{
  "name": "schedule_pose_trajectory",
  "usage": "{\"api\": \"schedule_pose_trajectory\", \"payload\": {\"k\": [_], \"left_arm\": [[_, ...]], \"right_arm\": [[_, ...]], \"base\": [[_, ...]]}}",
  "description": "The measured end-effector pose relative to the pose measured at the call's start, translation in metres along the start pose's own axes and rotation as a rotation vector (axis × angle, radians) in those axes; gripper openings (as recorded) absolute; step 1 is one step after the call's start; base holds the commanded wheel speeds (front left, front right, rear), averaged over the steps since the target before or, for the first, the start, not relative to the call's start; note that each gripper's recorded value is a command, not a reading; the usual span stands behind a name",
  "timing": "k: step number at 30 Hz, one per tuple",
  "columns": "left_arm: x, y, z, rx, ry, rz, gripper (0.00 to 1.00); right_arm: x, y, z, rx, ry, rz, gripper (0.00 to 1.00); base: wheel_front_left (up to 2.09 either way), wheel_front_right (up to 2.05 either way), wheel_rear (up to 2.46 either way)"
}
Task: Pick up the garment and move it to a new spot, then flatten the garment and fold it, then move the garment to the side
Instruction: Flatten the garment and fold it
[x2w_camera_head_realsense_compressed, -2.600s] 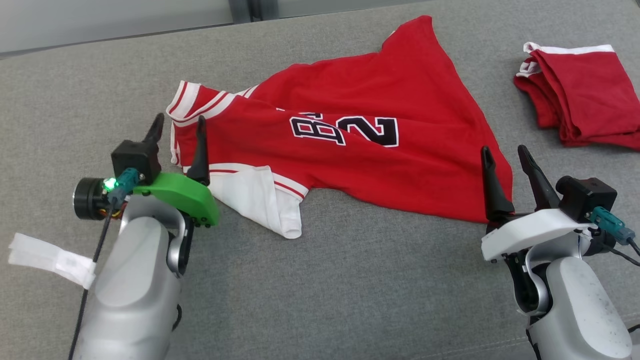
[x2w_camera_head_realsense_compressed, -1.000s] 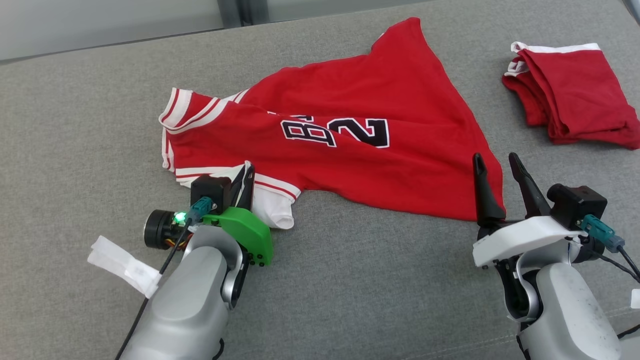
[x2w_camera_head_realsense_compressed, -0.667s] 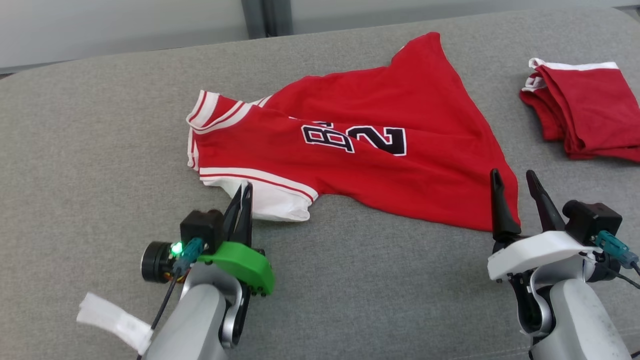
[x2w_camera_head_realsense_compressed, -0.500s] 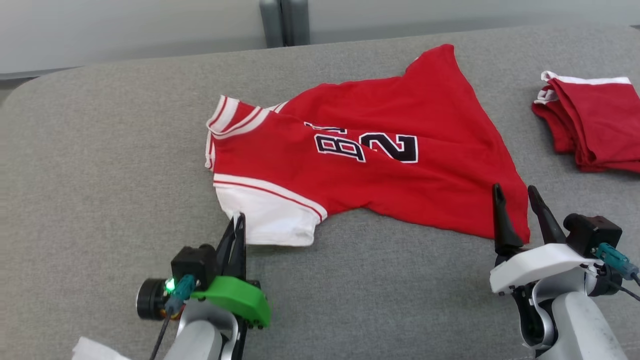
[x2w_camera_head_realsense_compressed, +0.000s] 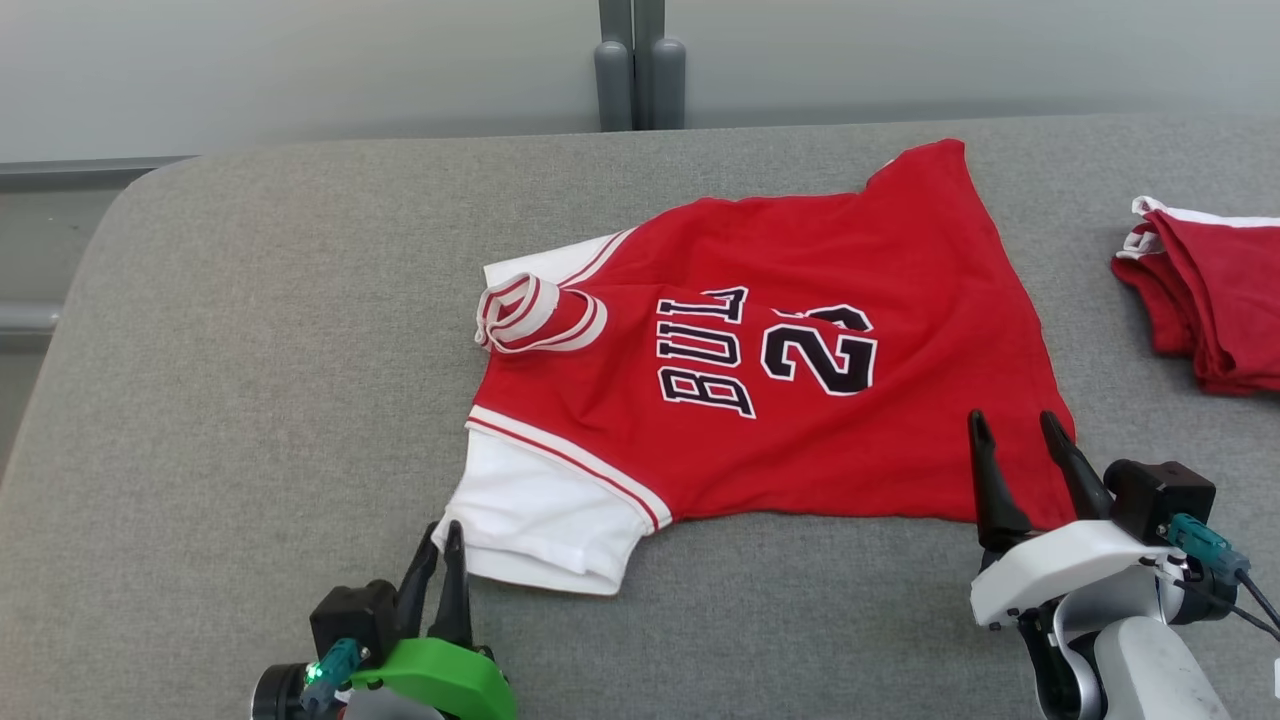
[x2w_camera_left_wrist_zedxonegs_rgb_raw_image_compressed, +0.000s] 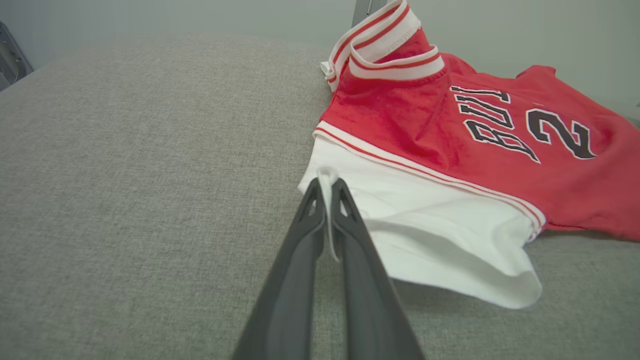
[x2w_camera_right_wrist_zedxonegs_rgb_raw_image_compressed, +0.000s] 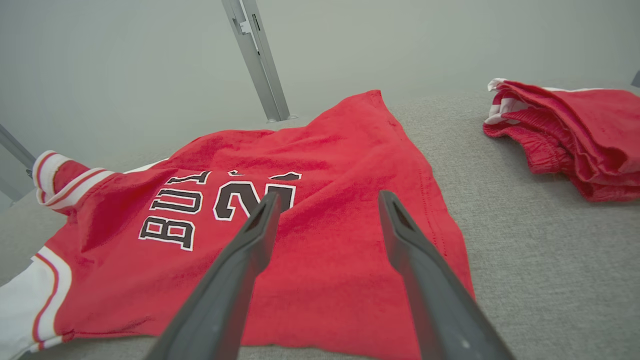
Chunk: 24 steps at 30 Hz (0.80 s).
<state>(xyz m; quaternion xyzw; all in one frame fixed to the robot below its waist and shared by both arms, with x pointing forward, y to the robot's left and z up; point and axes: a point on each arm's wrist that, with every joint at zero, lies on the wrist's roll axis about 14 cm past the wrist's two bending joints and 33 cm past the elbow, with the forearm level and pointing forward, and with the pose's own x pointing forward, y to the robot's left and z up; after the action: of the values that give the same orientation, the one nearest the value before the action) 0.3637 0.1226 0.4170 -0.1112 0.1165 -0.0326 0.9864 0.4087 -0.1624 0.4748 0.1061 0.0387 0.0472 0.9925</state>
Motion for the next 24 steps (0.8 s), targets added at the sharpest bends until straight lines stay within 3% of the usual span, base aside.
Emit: {"api": "schedule_pose_trajectory", "payload": {"k": [11,24], "left_arm": [[-0.012,0.023,0.009,-0.035,-0.039,0.078,1.00],[-0.012,-0.005,0.054,0.017,-0.183,-0.039,1.00]], "right_arm": [[-0.002,-0.001,0.010,-0.006,-0.034,-0.003,1.00],[-0.018,0.010,0.050,-0.028,-0.199,0.027,1.00]], "base": [[0.00,0.00,0.00],[0.00,0.00,0.00]]}}
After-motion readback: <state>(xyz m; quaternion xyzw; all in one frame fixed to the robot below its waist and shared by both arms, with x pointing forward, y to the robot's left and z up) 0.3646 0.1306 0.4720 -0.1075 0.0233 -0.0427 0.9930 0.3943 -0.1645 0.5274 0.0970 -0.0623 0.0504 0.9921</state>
